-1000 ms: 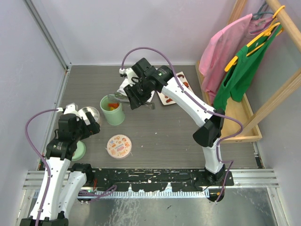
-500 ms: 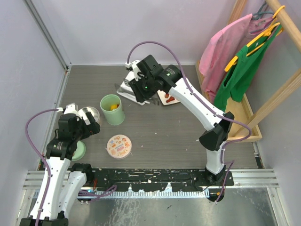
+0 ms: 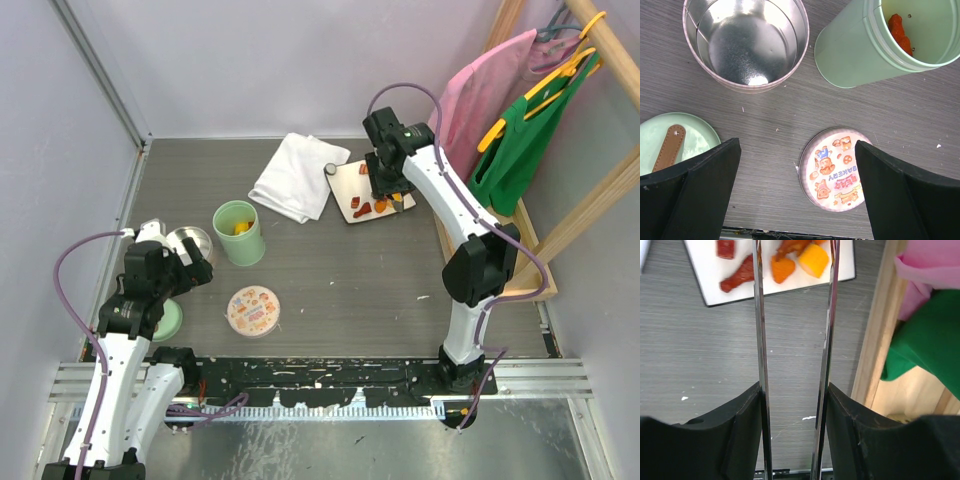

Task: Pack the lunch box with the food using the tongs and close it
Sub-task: Pick up the fake food from the plate.

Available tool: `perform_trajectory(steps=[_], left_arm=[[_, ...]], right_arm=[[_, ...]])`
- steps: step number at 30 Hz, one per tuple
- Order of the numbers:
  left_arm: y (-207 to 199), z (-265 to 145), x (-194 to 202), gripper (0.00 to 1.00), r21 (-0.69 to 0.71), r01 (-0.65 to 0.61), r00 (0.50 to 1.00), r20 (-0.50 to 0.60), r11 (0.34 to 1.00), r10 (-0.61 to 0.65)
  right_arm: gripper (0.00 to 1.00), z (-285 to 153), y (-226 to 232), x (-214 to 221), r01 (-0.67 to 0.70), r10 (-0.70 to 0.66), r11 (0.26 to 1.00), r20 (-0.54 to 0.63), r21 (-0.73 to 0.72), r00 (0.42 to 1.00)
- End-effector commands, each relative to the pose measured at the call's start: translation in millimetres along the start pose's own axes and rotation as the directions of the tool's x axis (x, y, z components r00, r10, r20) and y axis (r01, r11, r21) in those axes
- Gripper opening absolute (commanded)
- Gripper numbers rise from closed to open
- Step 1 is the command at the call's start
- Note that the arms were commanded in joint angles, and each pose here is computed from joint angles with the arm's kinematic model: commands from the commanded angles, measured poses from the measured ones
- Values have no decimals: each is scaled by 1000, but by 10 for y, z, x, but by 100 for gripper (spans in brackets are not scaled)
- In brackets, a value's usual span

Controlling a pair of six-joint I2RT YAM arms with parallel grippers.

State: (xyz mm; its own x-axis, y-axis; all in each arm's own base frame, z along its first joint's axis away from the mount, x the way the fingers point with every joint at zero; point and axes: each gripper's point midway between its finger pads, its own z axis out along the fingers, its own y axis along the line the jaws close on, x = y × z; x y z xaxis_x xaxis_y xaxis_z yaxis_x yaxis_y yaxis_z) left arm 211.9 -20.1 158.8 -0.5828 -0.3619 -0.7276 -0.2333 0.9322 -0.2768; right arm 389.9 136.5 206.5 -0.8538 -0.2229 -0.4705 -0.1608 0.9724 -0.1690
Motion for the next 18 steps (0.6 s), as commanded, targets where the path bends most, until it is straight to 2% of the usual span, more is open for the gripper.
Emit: perform_trajectory(steps=[1, 18], left_arm=[[-65, -28, -142, 98, 22, 5, 999, 50, 1000, -6], [-52, -25, -142, 98, 14, 6, 999, 50, 1000, -6]], right_arm=[[53, 43, -188, 6, -54, 53, 993, 6, 102, 999], [49, 571, -264, 48, -119, 126, 982, -40, 144, 991]])
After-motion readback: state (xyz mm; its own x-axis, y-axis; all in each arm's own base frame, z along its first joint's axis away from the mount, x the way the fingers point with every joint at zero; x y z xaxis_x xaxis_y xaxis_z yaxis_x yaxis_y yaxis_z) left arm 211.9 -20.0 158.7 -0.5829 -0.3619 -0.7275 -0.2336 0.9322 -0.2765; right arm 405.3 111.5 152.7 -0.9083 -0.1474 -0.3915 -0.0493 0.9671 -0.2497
